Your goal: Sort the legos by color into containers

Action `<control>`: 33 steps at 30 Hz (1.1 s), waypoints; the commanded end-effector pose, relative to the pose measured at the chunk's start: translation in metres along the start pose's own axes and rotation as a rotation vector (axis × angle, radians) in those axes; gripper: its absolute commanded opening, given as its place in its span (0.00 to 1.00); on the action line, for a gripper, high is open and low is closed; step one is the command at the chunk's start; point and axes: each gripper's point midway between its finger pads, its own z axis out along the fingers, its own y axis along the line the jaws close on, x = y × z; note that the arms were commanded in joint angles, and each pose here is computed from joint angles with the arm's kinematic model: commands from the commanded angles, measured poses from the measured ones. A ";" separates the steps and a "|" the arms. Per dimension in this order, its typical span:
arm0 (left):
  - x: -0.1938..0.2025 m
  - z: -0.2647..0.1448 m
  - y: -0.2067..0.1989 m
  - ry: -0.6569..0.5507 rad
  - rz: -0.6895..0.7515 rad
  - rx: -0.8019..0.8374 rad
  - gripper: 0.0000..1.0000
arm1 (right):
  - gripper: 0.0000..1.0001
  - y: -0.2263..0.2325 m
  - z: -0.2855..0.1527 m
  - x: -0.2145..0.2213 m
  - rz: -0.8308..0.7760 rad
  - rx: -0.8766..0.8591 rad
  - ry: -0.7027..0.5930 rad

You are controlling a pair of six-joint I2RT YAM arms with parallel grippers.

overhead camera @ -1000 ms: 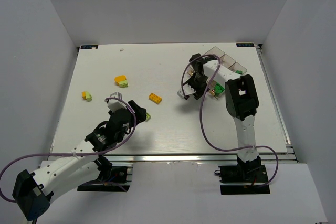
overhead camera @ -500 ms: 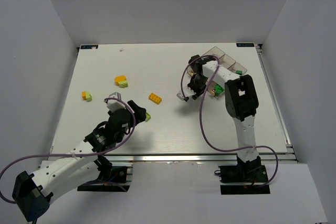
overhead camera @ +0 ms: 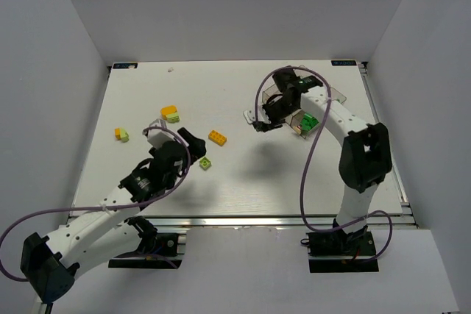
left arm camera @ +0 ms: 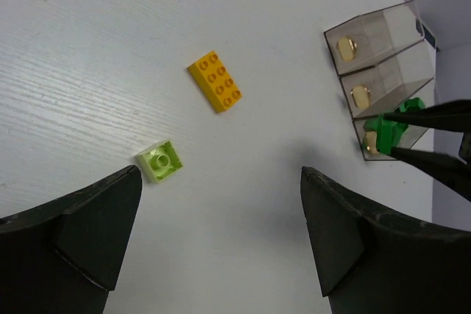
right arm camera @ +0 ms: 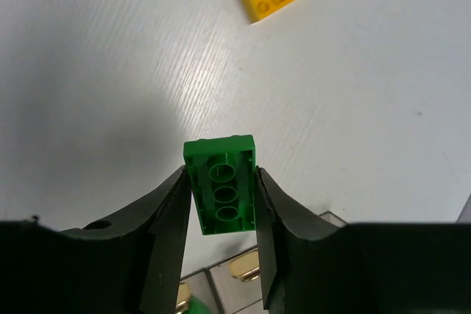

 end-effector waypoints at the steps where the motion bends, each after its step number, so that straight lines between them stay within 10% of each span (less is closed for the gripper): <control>1: -0.020 0.000 -0.013 0.012 -0.053 -0.022 0.98 | 0.07 -0.014 -0.024 -0.032 0.300 0.148 -0.111; 15: -0.044 0.033 -0.012 0.155 -0.060 -0.083 0.98 | 0.06 -0.025 -0.134 0.099 1.170 0.657 -0.144; 33: -0.036 0.010 0.022 0.115 -0.145 -0.107 0.98 | 0.18 -0.008 -0.130 0.196 1.446 0.755 -0.055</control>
